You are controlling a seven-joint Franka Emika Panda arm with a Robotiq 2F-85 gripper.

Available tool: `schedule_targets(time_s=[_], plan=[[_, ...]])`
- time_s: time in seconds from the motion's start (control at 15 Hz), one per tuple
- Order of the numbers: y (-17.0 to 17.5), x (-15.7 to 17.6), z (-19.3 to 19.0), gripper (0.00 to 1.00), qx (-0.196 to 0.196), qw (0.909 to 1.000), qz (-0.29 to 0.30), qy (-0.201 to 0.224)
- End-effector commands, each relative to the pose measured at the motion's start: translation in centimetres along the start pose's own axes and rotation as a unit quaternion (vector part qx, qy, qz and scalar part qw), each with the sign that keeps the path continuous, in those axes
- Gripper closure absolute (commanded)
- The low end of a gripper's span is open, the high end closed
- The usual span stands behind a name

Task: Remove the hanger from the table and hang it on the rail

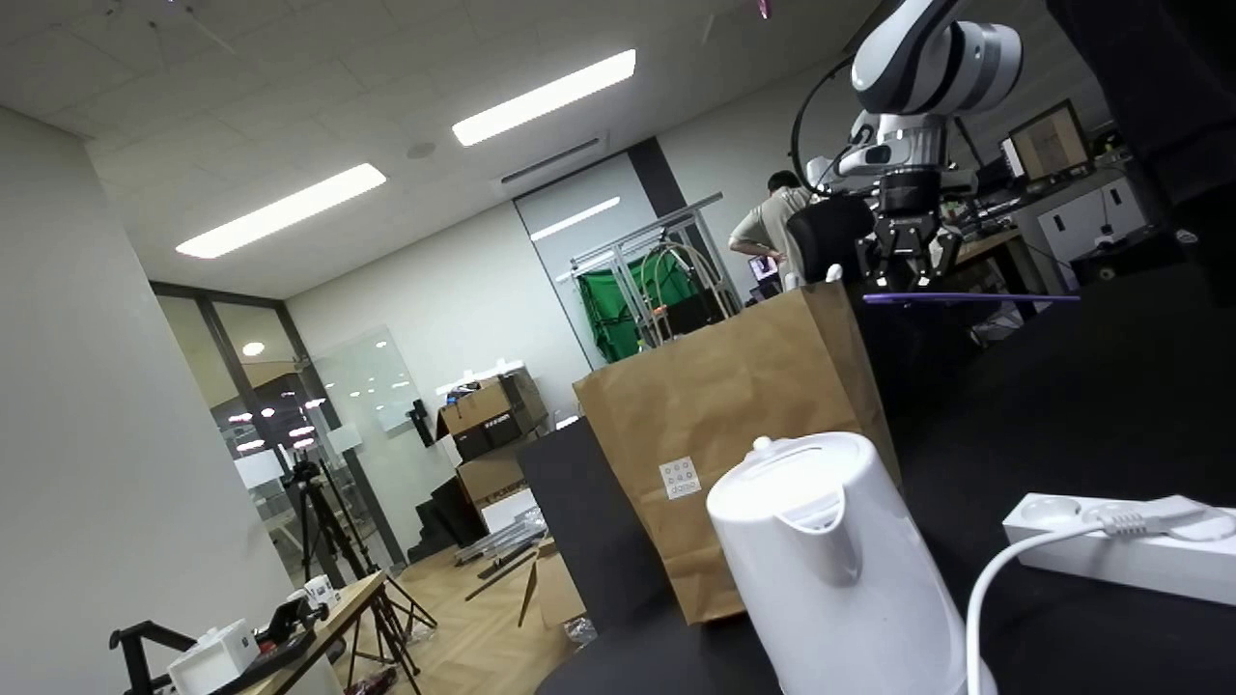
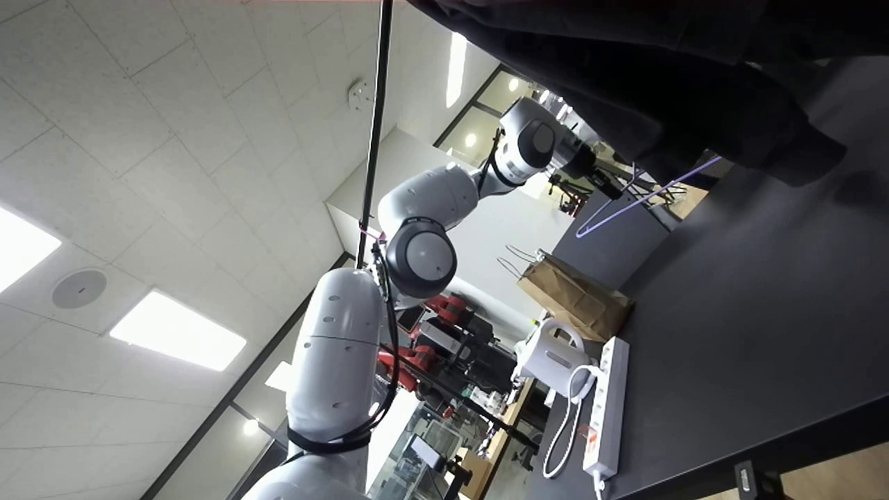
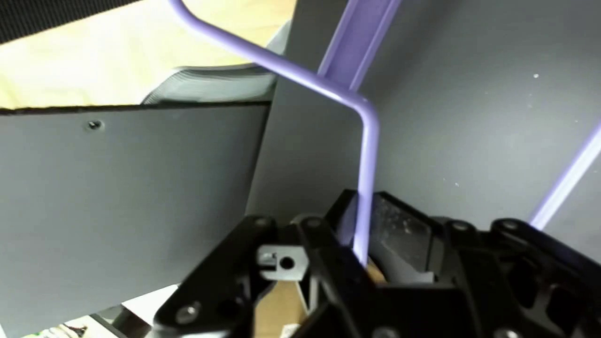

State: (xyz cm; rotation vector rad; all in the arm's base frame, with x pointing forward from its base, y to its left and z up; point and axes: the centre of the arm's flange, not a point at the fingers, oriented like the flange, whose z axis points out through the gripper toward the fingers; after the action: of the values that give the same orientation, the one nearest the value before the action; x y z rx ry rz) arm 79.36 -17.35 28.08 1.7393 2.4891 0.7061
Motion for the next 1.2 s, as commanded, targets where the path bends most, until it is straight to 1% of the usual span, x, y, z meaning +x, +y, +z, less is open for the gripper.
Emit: schedule_targets(time_s=[0.0,0.27,0.4,0.53,0.6,0.8,1.13], plan=[[-4.3,2.8,-4.0,0.96,0.042,0.9981,-0.032,0.031],[-6.3,3.9,-6.5,0.96,0.07,0.994,-0.067,0.05],[-7.6,4.4,-7.5,0.96,0.095,0.9901,-0.081,0.063],[-9.4,5.0,-8.3,0.96,0.123,0.9863,-0.088,0.066],[-5.9,2.4,-6.2,0.83,0.103,0.9898,-0.075,0.064],[-7.5,3.0,-7.1,0.83,0.121,0.9873,-0.078,0.067],[-7.8,3.3,-6.8,0.83,0.126,0.9863,-0.08,0.07]])
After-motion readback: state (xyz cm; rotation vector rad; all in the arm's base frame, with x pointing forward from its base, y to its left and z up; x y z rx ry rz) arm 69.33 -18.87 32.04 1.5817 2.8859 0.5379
